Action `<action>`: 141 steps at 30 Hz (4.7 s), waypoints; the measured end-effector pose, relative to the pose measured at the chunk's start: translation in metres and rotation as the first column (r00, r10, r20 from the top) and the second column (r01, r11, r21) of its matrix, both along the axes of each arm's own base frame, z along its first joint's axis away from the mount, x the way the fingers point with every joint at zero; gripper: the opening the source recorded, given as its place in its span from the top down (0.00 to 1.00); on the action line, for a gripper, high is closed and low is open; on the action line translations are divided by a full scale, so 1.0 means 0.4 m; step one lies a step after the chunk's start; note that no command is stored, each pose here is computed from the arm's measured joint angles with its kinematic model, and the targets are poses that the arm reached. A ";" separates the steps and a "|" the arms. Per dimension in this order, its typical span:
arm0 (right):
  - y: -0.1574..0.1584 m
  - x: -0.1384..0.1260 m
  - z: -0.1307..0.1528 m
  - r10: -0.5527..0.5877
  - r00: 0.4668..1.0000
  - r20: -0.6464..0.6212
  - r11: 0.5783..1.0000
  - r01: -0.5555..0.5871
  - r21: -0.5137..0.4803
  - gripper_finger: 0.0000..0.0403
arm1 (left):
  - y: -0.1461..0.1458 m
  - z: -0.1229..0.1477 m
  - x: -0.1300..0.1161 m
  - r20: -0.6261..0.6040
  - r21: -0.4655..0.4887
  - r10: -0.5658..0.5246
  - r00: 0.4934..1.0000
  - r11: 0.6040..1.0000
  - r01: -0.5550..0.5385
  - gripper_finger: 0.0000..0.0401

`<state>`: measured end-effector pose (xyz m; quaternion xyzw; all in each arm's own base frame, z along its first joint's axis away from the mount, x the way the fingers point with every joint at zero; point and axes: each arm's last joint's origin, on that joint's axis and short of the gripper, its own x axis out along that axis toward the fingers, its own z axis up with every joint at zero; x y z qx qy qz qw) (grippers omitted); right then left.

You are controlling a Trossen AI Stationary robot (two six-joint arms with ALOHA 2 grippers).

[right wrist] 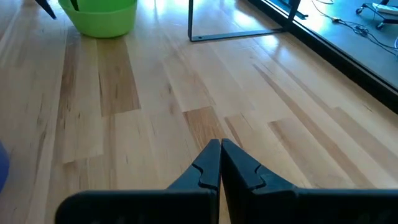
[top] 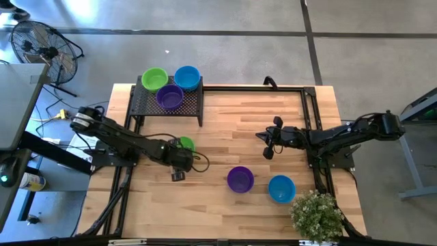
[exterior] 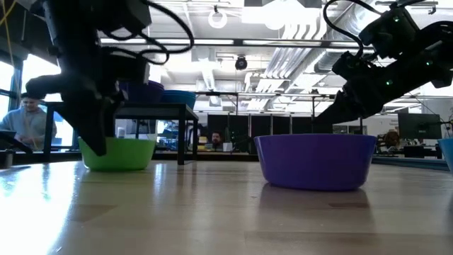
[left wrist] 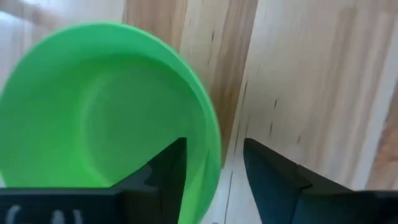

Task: Pick & Place Mini bowls
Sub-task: Stack the green bowl on top of the green bowl on the shelf, then stack the violet bowl on top of the violet bowl on the shelf

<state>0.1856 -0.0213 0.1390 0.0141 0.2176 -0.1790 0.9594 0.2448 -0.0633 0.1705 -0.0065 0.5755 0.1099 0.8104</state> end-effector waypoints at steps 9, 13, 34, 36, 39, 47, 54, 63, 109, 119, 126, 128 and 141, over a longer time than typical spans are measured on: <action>0.000 0.000 0.001 0.005 1.000 -0.001 1.000 -0.005 -0.010 1.00 | 0.003 -0.015 0.001 -0.033 0.054 -0.018 0.999 0.998 0.019 0.97; 0.000 0.000 0.000 0.012 1.000 -0.010 1.000 -0.013 -0.027 1.00 | 0.003 0.033 -0.010 -0.063 0.020 -0.016 0.998 1.000 0.018 0.98; 0.002 0.002 0.003 0.001 0.999 0.035 0.998 -0.003 0.060 1.00 | 0.241 0.606 -0.069 0.228 0.187 0.148 0.962 0.963 -0.192 1.00; 0.002 0.002 0.003 0.000 0.999 0.036 0.998 -0.002 0.063 1.00 | 0.293 0.642 -0.081 0.254 0.204 0.206 0.945 0.944 -0.261 1.00; 0.002 0.003 0.004 0.002 0.999 0.037 0.998 -0.004 0.058 1.00 | 0.369 0.670 -0.113 0.230 0.221 0.307 0.924 0.908 -0.356 1.00; 0.002 0.003 0.004 -0.004 0.999 0.045 0.997 0.001 0.071 1.00 | 0.558 0.627 -0.149 0.110 0.188 0.479 0.871 0.850 -0.492 1.00; 0.003 0.003 0.004 0.011 0.999 0.046 0.997 -0.015 0.080 1.00 | 0.687 0.556 -0.148 -0.014 0.182 0.556 0.831 0.818 -0.545 1.00; 0.003 0.003 0.004 0.013 0.999 0.047 0.996 -0.017 0.083 1.00 | 0.716 0.534 -0.153 -0.044 0.144 0.591 0.805 0.801 -0.580 1.00; 0.003 0.003 0.004 0.019 0.999 0.040 0.998 -0.022 0.065 1.00 | 0.672 0.496 -0.192 -0.113 0.169 0.557 0.823 0.827 -0.537 0.74; 0.007 0.004 0.004 0.069 0.997 0.043 0.993 -0.073 0.090 1.00 | 0.556 0.599 -0.222 0.259 0.138 0.494 0.830 0.832 -0.538 0.86; 0.012 0.005 0.003 0.105 0.992 0.064 0.980 -0.114 0.166 1.00 | 0.406 0.525 -0.203 0.654 0.072 0.196 0.731 0.945 -0.318 0.98; 0.013 0.006 0.004 0.103 0.992 0.072 0.974 -0.116 0.197 1.00 | 0.367 0.469 -0.191 0.721 0.059 0.135 0.680 0.965 -0.255 0.97; 0.093 0.072 0.123 0.190 0.964 -0.187 0.948 -0.131 0.290 0.83 | 0.185 0.139 -0.159 0.891 0.148 -0.127 0.437 0.989 -0.014 1.00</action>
